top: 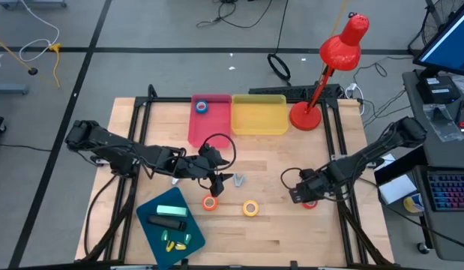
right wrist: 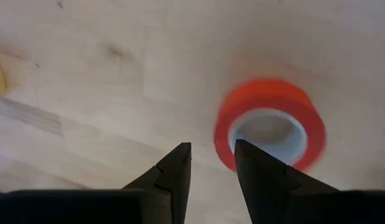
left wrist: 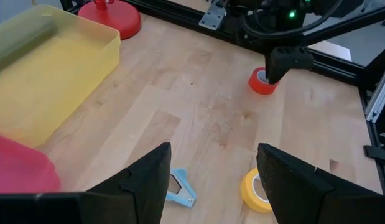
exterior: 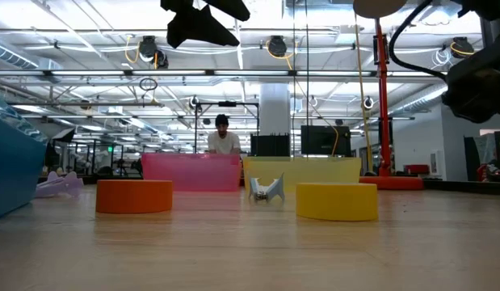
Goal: Pick and place Stapler, Stapler remover, tape
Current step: Put the right orange tape into the red bin
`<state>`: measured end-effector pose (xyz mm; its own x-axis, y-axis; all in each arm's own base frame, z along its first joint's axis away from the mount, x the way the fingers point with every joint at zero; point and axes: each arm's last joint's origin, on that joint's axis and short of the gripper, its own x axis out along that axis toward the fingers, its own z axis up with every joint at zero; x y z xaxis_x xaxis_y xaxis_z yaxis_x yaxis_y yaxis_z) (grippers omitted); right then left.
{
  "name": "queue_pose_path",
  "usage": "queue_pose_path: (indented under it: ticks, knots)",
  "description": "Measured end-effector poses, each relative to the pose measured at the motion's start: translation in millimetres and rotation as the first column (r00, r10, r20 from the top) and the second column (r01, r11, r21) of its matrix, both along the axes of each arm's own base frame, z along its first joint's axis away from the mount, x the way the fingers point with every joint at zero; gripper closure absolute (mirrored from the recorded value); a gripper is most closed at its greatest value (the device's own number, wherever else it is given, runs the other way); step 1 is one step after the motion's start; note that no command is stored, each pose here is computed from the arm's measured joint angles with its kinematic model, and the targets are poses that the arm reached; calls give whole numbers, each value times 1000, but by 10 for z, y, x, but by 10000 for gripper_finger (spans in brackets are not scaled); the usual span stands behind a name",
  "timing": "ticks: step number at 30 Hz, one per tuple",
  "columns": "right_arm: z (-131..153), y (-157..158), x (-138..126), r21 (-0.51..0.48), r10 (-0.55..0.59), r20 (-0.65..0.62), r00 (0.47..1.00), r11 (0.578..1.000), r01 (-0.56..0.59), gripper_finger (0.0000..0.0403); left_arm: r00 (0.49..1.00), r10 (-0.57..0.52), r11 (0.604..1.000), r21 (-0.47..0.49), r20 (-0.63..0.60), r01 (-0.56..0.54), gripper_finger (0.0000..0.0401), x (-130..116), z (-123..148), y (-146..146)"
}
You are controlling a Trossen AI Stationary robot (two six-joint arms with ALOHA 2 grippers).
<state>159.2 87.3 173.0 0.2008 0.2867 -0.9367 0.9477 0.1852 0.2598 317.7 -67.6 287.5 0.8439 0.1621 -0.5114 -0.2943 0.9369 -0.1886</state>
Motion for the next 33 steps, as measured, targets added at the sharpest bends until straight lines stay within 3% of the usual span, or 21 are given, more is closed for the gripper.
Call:
queue_pose_path:
  ticks: [14, 20, 26, 28, 33]
  knots:
    - [-170, 85, 52, -24, 38, -80, 996, 999, -40, 287, 1000, -4, 1000, 2, -1, 4, 162, -1, -1, -5]
    - [-285, 92, 92, -94, 68, -103, 992, 993, -78, 288, 1000, -6, 1000, 6, -2, 6, 162, -1, -1, -3]
    - [-386, 110, 133, -98, 138, -139, 981, 983, -153, 338, 1000, -9, 1000, 3, -2, 9, 162, -1, -1, -5]
    - [-350, 94, 129, -89, 167, -108, 980, 980, -177, 369, 1000, -24, 1000, -8, -4, 24, 162, 0, -2, -9]
    - [-58, 33, 205, -66, 190, 166, 968, 981, -181, 373, 998, -70, 997, -38, -5, 69, 162, 2, 0, -25]
